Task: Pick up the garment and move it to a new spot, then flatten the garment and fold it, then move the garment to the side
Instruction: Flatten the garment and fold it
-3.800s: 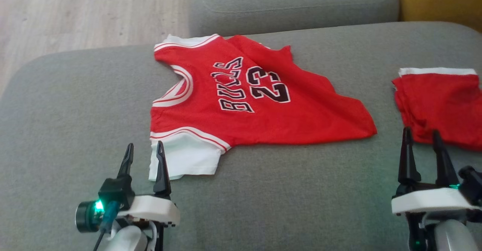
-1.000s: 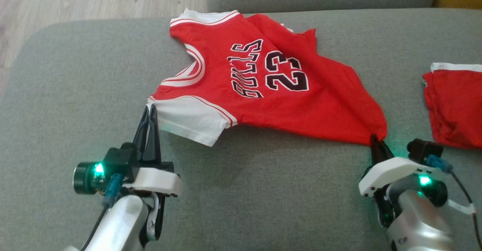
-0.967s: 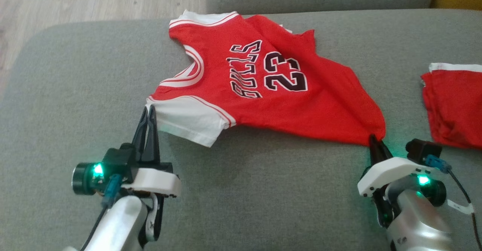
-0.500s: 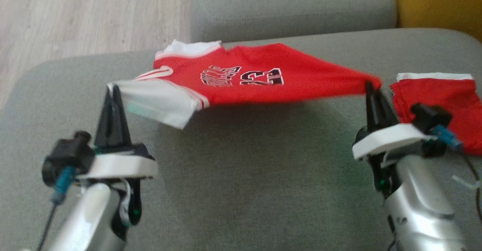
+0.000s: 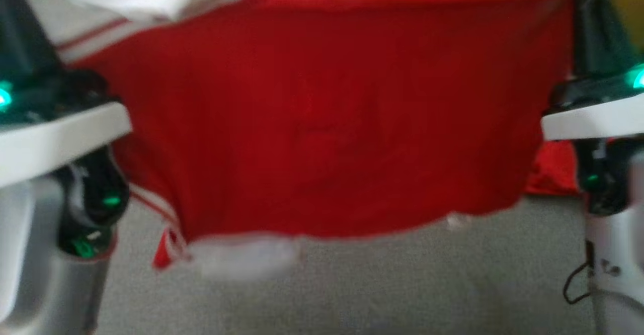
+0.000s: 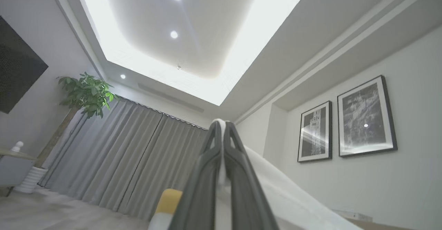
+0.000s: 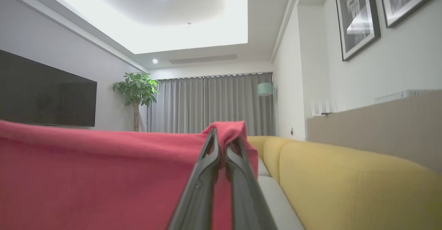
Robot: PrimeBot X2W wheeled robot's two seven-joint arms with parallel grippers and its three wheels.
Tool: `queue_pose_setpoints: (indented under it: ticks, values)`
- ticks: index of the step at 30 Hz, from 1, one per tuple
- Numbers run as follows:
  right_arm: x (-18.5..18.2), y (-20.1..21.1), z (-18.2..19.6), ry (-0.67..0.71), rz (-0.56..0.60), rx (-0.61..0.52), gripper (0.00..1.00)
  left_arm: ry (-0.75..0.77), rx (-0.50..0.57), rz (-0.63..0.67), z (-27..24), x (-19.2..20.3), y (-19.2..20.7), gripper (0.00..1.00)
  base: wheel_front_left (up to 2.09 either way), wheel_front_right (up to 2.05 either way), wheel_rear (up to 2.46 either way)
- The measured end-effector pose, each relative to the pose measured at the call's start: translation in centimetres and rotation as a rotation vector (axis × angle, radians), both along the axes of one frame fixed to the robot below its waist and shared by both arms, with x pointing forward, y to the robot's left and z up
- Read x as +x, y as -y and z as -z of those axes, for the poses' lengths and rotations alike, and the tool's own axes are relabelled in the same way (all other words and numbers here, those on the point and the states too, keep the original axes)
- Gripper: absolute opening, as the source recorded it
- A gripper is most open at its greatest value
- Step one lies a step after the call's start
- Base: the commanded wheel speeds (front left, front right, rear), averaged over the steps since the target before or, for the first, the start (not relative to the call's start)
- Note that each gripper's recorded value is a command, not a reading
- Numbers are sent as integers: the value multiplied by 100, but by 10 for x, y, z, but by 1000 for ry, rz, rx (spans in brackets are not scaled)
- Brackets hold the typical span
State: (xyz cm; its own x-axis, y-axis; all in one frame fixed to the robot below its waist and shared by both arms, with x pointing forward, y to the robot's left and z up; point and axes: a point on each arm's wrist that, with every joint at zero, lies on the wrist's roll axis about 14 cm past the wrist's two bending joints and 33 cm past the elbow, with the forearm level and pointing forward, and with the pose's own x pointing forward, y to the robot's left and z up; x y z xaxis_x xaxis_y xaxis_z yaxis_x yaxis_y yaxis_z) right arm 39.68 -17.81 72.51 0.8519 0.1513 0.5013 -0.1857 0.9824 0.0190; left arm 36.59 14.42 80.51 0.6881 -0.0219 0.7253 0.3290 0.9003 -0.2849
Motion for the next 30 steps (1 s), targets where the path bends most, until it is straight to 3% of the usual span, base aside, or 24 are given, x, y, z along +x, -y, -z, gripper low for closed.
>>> queue_pose_setpoints:
  ticks: [5, 9, 16, 21, 25, 30]
  values:
    - [-9, 3, -22, 16, 22, -40, 0, 37, -8, 48, -28, 2, 1, 0, 0, 0, 0]
    - [6, 4, -10, -50, 24, -65, 0, -47, 25, 64, -22, 41, 2, 0, 0, 0, 0]
    - [105, 9, -3, -148, -2, -48, 0, -223, 126, 19, 16, 159, -3, 0, 0, 0, 0]
    - [181, 5, -5, -143, 0, -96, 0, -209, 168, -66, 8, 230, -13, 0, 0, 0, 0]
    - [219, 10, -5, -93, 28, -86, 0, -175, 172, -92, 4, 260, -16, 0, 0, 0, 0]
    - [237, -4, 58, -214, 12, -142, 0, -292, 284, -45, 60, 274, -3, 0, 0, 0, 0]
